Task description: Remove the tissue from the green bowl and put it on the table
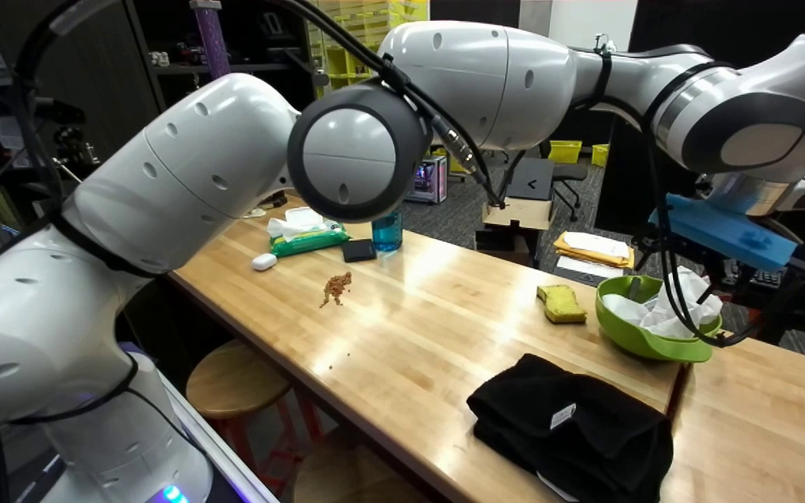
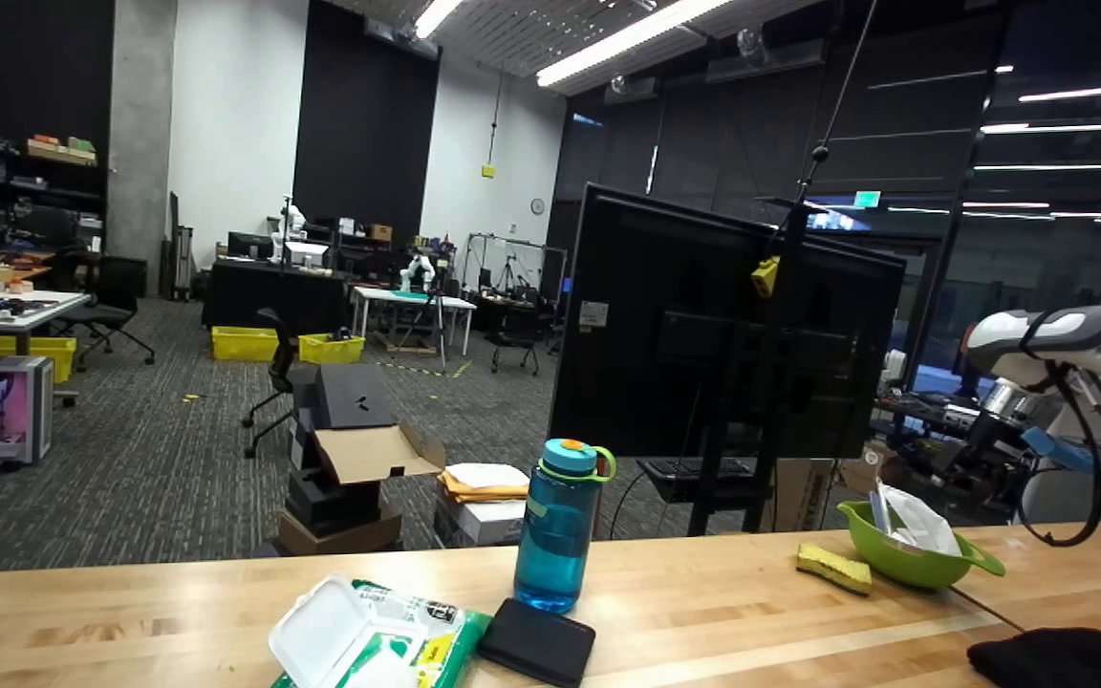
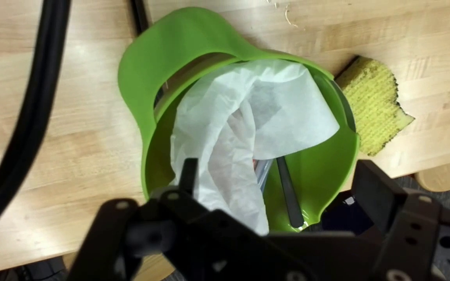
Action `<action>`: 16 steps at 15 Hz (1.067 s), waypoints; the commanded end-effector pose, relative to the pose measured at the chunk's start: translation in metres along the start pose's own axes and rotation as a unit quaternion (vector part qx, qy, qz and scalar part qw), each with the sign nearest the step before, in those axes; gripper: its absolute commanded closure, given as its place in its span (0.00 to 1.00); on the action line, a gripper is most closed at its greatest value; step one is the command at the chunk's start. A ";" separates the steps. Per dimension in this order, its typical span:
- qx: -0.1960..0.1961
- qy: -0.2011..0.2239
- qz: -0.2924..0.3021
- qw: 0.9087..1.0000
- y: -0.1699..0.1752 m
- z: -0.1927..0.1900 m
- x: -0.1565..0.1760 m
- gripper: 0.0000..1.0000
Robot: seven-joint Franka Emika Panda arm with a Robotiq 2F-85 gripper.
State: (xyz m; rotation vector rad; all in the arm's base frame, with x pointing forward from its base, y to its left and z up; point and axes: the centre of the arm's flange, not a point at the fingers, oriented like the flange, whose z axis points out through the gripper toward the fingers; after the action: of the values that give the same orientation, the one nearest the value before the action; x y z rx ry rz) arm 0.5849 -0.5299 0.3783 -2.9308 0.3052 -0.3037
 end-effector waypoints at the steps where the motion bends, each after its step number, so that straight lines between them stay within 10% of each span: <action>1: -0.025 -0.004 0.011 1.000 0.017 0.001 0.017 0.00; 16: -0.025 -0.011 0.008 1.000 0.029 0.043 0.039 0.00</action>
State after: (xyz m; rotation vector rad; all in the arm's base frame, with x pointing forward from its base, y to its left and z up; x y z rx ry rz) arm 0.5959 -0.5378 0.3298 -2.9622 0.3395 -0.2567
